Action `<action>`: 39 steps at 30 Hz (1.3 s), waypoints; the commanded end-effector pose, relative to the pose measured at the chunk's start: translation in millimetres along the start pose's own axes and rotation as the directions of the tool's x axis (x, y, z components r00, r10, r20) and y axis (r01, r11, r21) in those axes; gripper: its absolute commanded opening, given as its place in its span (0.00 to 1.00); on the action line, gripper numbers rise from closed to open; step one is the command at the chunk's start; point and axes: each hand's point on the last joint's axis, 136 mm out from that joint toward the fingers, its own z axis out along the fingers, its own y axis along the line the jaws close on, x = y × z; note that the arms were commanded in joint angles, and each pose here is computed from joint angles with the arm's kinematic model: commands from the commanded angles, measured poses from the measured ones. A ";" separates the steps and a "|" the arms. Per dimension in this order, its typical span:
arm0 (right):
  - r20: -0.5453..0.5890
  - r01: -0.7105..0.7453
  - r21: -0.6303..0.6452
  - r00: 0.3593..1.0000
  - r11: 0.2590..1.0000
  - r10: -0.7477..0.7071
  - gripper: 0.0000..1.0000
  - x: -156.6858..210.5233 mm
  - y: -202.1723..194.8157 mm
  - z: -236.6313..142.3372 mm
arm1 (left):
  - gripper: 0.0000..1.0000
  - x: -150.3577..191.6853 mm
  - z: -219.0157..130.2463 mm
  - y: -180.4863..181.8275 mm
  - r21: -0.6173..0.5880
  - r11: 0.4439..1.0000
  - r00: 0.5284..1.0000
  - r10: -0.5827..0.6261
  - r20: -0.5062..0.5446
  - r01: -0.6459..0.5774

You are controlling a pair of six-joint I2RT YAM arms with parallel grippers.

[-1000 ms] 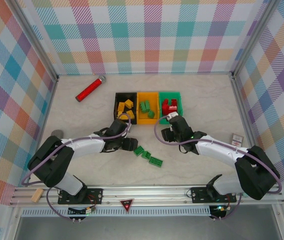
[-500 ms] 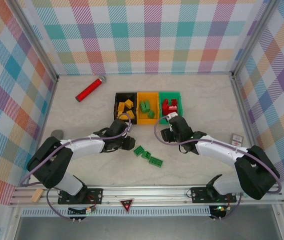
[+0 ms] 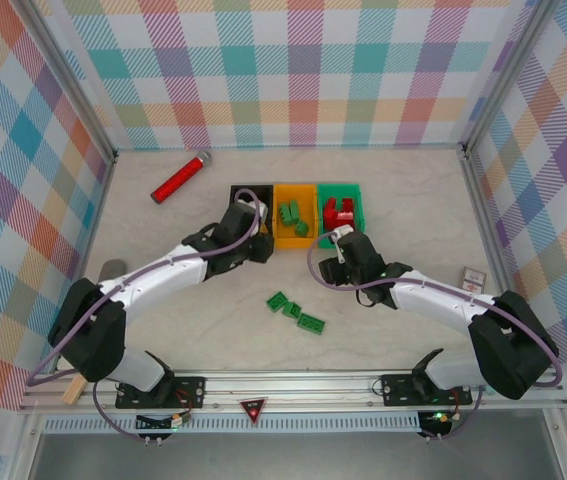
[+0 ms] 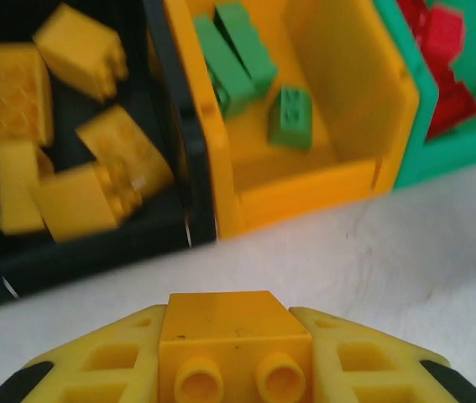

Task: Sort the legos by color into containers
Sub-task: Place the lego in the container, then touch the lego in the container.

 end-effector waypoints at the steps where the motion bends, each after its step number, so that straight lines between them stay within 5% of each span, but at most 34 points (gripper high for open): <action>1: 0.028 -0.022 -0.032 0.999 0.999 0.022 0.61 -10.9 5.4 0.6 | 0.27 0.3 12.1 24.0 -0.137 0.989 0.998 0.038 -0.058 -0.046; 10: 0.017 -0.020 -0.049 1.000 0.999 0.021 0.61 -11.2 9.0 4.5 | 0.33 -39.7 39.7 36.6 -0.156 0.987 0.998 -0.038 -0.049 0.030; 17: 0.012 -0.026 -0.079 1.000 0.997 0.027 0.61 -10.7 14.7 4.5 | 0.77 -50.3 34.6 35.5 -0.128 0.990 0.998 -0.066 -0.016 0.063; 30: -0.006 -0.046 -0.123 0.999 0.991 0.046 0.62 -7.5 22.5 3.8 | 0.77 -0.5 -20.7 34.6 0.033 0.989 0.982 -0.148 0.116 0.145; 39: 0.001 -0.033 -0.134 0.999 0.990 0.034 0.62 -5.6 23.8 1.6 | 0.77 46.8 -17.4 46.8 0.035 0.989 0.984 -0.147 0.105 0.144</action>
